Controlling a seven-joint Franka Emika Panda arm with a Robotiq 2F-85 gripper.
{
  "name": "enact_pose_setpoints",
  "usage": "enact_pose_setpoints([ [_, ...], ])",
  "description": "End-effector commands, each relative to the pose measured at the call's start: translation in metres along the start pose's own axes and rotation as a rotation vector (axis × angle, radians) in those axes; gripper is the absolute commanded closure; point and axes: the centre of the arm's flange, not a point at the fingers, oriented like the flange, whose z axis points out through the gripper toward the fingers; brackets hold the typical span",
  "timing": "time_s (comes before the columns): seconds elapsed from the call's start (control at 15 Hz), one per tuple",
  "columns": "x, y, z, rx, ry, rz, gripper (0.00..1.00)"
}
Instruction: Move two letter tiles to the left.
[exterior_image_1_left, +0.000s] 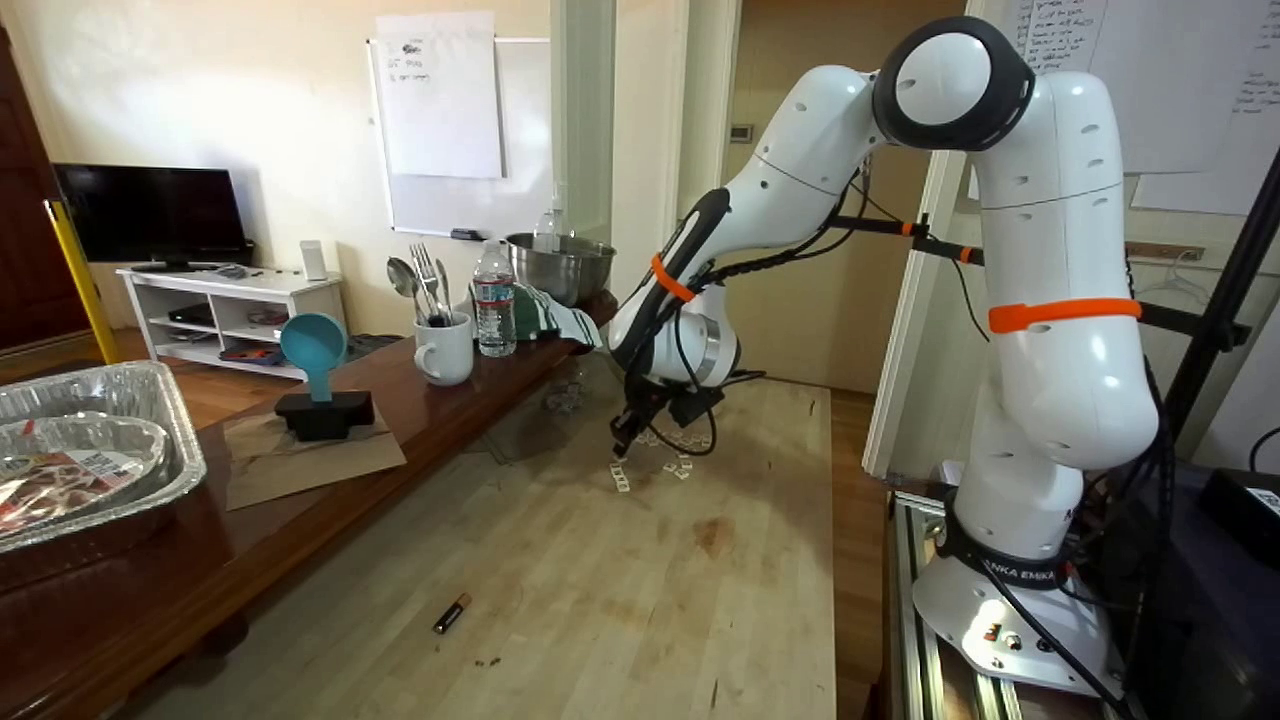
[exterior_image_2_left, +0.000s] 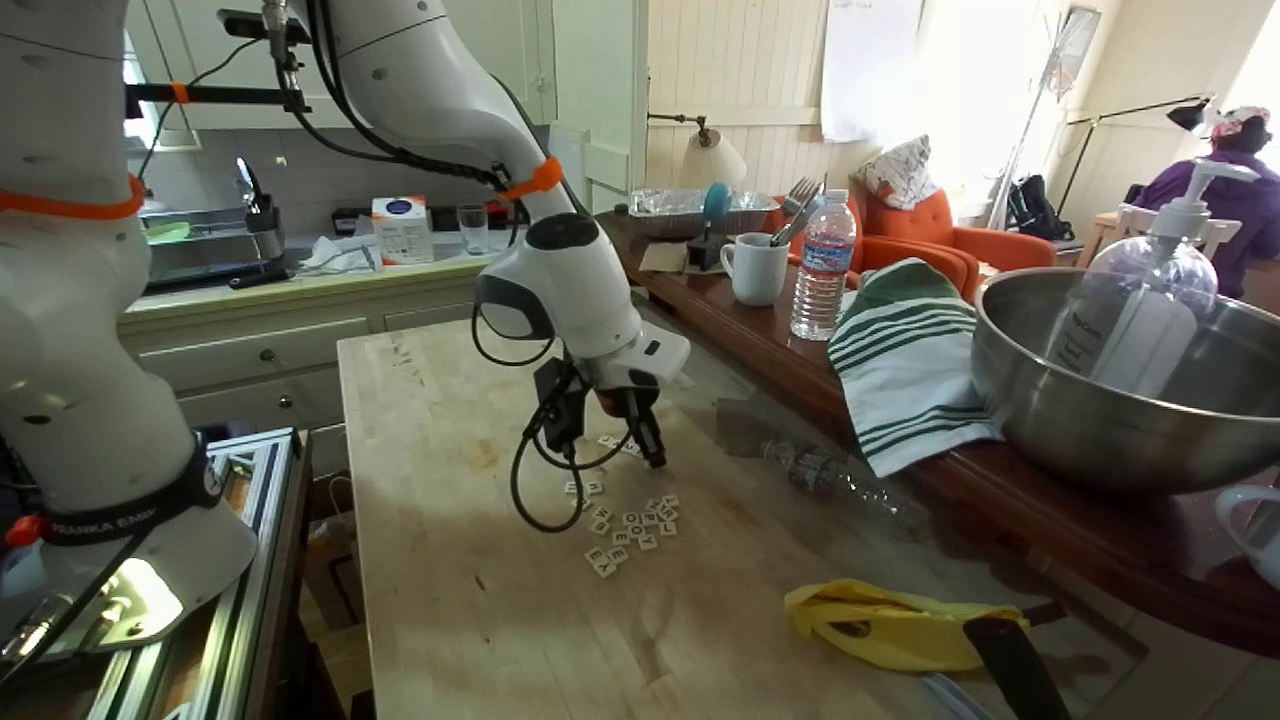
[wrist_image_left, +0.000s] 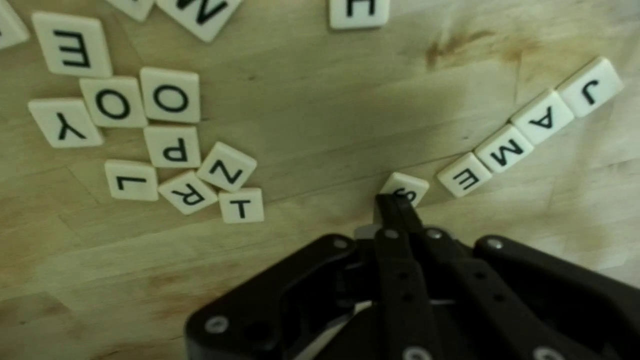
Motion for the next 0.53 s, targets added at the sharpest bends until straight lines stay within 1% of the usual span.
enact_pose_setpoints([
  [0.0,0.0015,-0.0085,0.0079,-0.015,-0.019,0.044,1.00],
  [0.47,0.0026,-0.0106,0.0092,-0.026,-0.016,0.129,1.00],
])
